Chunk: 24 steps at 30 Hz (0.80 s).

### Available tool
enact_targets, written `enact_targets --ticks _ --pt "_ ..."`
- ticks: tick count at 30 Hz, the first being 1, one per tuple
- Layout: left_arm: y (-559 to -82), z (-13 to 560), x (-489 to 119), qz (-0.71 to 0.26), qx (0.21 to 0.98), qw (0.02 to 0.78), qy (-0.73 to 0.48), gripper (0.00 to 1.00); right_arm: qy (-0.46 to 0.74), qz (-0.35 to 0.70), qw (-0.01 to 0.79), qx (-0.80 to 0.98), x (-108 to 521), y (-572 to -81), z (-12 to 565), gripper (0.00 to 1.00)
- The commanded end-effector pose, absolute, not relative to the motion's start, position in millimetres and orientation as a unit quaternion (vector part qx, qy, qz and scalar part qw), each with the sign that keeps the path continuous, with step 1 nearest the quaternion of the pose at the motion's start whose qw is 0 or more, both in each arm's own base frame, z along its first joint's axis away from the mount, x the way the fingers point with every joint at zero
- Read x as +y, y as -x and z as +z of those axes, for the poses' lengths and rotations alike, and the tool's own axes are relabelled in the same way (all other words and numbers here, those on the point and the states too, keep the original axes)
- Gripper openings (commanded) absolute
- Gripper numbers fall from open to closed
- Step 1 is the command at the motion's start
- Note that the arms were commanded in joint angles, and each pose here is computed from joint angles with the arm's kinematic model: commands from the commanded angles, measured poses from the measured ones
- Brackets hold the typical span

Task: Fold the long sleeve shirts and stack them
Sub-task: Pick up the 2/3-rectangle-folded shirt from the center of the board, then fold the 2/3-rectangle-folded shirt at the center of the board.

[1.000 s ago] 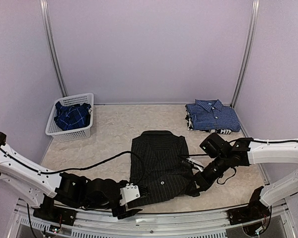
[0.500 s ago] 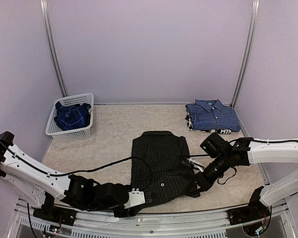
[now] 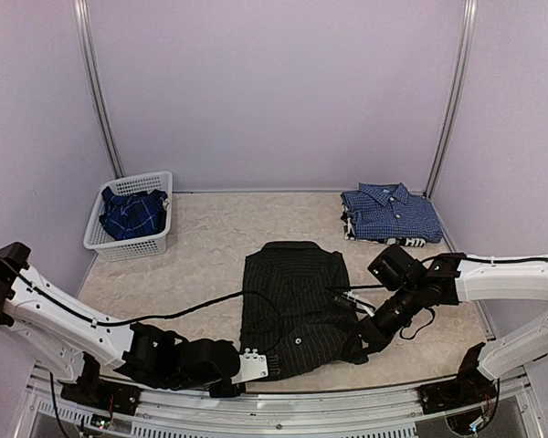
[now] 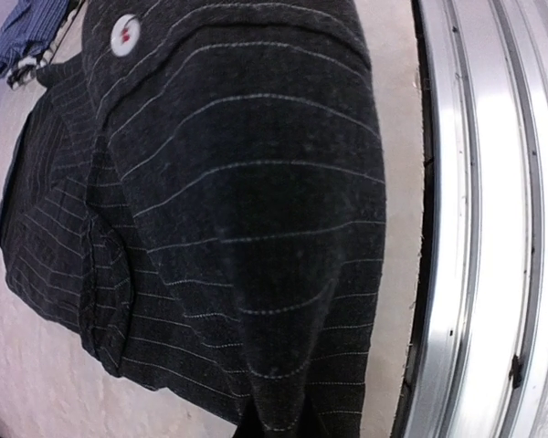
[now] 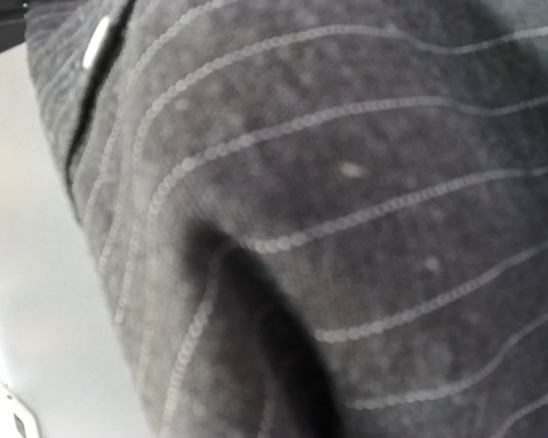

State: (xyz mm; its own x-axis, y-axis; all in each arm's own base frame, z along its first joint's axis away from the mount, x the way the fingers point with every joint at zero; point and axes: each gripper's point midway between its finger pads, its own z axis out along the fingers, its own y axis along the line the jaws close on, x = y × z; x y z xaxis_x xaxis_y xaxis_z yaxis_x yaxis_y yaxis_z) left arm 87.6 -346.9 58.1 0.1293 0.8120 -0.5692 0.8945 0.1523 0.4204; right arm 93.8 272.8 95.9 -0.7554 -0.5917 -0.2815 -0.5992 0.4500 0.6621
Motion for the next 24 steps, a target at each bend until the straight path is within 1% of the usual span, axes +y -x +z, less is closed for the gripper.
enact_targets --ticks 1,4,8,12,15,19,24 --pt "-74 66 -353 -0.081 0.652 0.352 -0.667 0.0 0.346 0.404 -0.002 0.847 273 -91 102 0.0" --pt "-53 78 -361 -0.136 0.647 0.319 -0.679 0.0 0.34 0.402 -0.013 0.85 270 -84 102 0.0" --pt "-30 96 -365 -0.198 0.645 0.27 -0.687 0.0 0.353 0.406 -0.038 0.842 271 -59 104 0.0" --pt "-20 114 -361 -0.25 0.651 0.227 -0.68 0.0 0.359 0.408 -0.046 0.838 270 -49 107 0.0" --pt "-32 126 -358 -0.291 0.668 0.206 -0.653 0.0 0.368 0.421 -0.038 0.828 275 -49 116 0.0" --pt "-58 146 -357 -0.346 0.686 0.201 -0.608 0.0 0.386 0.43 -0.017 0.816 287 -59 130 0.0" --pt "-95 163 -351 -0.393 0.704 0.198 -0.558 0.0 0.394 0.431 0.016 0.812 297 -90 147 0.0"
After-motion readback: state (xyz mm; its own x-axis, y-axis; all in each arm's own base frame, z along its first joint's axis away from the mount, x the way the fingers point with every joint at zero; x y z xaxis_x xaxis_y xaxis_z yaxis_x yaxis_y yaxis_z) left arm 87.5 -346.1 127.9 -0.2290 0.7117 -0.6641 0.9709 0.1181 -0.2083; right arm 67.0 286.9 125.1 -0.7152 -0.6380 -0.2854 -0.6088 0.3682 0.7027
